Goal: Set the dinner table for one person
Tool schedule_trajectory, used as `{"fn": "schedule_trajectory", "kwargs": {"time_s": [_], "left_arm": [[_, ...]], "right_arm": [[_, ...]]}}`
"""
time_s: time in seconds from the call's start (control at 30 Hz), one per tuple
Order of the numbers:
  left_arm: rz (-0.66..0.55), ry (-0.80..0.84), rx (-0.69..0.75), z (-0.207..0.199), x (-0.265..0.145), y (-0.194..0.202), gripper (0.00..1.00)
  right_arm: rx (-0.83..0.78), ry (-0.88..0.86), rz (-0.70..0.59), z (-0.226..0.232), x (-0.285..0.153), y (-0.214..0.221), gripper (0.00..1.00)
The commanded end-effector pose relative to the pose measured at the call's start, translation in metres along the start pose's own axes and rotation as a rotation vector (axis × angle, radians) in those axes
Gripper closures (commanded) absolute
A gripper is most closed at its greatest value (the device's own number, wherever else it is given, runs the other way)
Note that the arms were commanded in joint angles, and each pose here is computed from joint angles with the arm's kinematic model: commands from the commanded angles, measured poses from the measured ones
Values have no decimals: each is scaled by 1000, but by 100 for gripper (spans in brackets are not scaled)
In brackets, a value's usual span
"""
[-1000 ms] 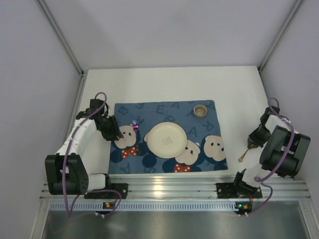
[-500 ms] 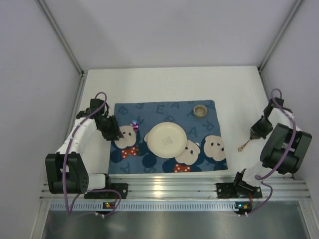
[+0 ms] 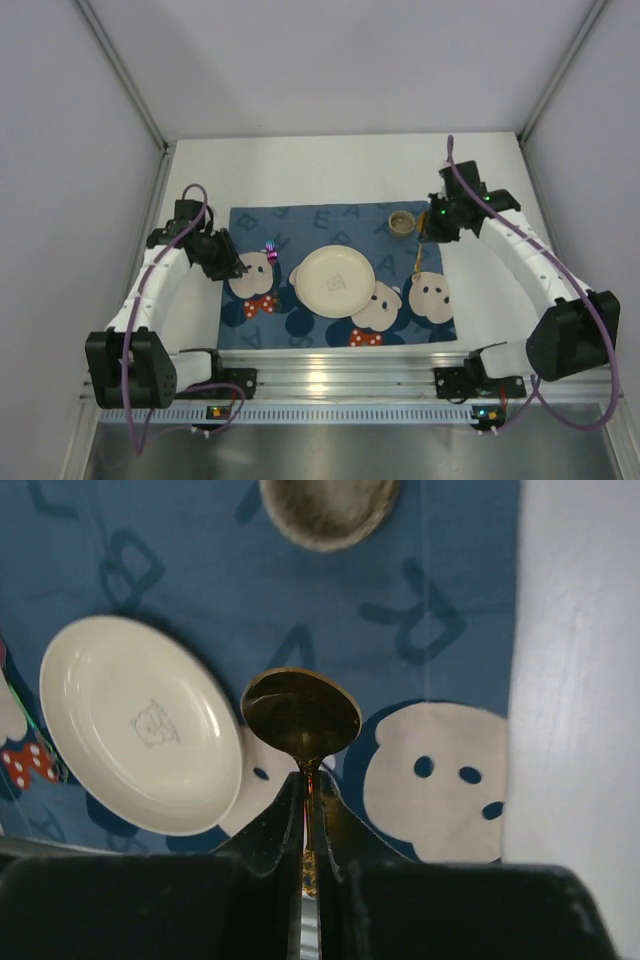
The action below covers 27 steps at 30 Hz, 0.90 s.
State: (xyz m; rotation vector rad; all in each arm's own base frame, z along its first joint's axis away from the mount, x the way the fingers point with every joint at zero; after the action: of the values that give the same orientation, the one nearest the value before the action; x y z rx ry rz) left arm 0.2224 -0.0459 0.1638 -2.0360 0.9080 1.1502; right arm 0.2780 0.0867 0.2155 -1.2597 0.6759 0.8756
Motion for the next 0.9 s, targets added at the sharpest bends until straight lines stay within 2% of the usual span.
{"fn": "schedule_trajectory", "kwargs": {"time_s": [0.0,0.2,0.6,0.87], "left_arm": [[-41,34,-24,-2,-8,6,62],[-83,-16,-8,7,-19,9,62],[-165,-10,1,8,-37,10,62],[-165,-13,5,9,-36,10,62]], "right_arm": [[-19,-104,71,35,6,31,100],[-117,-119,121,58,33,42,100],[-104,-91,221,59,97,68,100],[-117,-57,291,59,123,83,100]]}}
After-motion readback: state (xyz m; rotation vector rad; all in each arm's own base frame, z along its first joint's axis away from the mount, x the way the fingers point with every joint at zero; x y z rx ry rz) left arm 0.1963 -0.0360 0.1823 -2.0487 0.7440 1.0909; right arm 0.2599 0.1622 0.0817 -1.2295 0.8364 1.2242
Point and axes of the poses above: each gripper's point midway between its finger pads, its own x axis out along the fingers, its own z axis along the line the jaws close on, y = z × x, the point moved 6 cm from there along -x, back along the fingers, and after that the axes turned 11 degrees about -x, right-handed, at the moved point
